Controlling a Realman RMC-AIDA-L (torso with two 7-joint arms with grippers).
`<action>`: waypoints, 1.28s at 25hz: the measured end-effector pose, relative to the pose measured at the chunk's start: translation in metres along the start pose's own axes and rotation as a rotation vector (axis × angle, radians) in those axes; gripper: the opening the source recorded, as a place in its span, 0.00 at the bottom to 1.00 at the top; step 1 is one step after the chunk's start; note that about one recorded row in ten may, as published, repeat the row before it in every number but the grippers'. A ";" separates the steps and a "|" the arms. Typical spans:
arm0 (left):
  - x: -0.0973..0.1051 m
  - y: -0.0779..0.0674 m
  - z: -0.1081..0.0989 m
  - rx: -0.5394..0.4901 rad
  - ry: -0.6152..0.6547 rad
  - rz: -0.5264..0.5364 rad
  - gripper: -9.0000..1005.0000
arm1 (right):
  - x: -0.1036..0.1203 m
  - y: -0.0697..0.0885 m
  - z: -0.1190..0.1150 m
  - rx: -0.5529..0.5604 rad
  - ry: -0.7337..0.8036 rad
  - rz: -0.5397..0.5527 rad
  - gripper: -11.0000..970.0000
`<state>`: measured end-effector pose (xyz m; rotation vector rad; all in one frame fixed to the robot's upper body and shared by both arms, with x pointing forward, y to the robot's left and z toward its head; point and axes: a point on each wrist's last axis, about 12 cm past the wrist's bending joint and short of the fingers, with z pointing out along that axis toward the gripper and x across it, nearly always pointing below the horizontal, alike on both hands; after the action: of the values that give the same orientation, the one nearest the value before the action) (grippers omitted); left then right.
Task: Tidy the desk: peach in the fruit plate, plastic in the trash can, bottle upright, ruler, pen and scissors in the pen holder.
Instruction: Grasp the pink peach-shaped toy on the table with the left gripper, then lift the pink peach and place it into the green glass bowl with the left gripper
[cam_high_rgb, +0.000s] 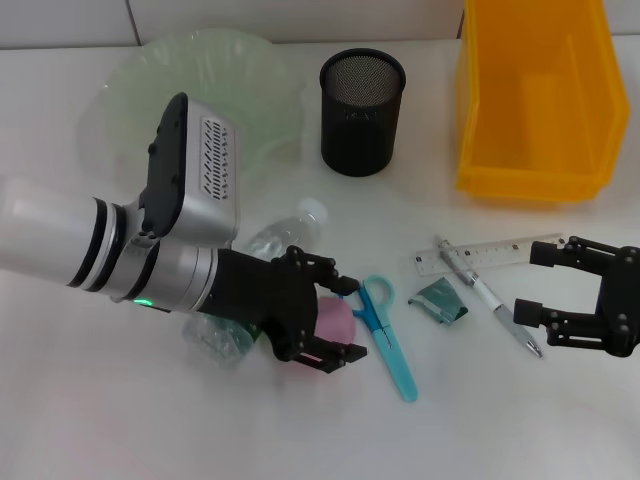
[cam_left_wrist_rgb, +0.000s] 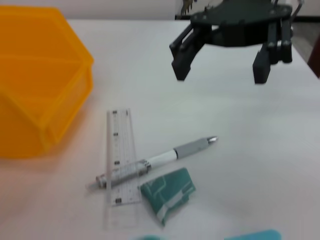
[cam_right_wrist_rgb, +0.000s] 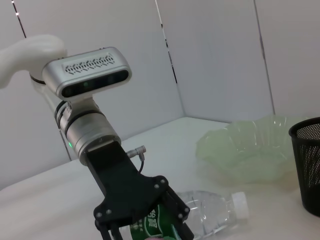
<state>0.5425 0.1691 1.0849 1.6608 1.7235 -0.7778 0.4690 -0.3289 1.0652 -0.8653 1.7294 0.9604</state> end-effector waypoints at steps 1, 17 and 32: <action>0.000 0.000 0.000 0.000 0.007 -0.001 0.67 | 0.000 0.000 0.000 0.000 0.000 -0.001 0.85; -0.011 0.001 -0.005 -0.018 0.104 0.089 0.47 | 0.003 0.003 -0.001 0.000 -0.001 0.009 0.85; -0.030 0.038 -0.078 -0.342 -0.321 -0.012 0.05 | 0.002 0.002 -0.001 -0.002 -0.005 0.007 0.85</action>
<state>0.5784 0.2116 1.1576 1.2249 1.5392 -0.6689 0.4661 -0.3286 1.0643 -0.8577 1.7291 0.9680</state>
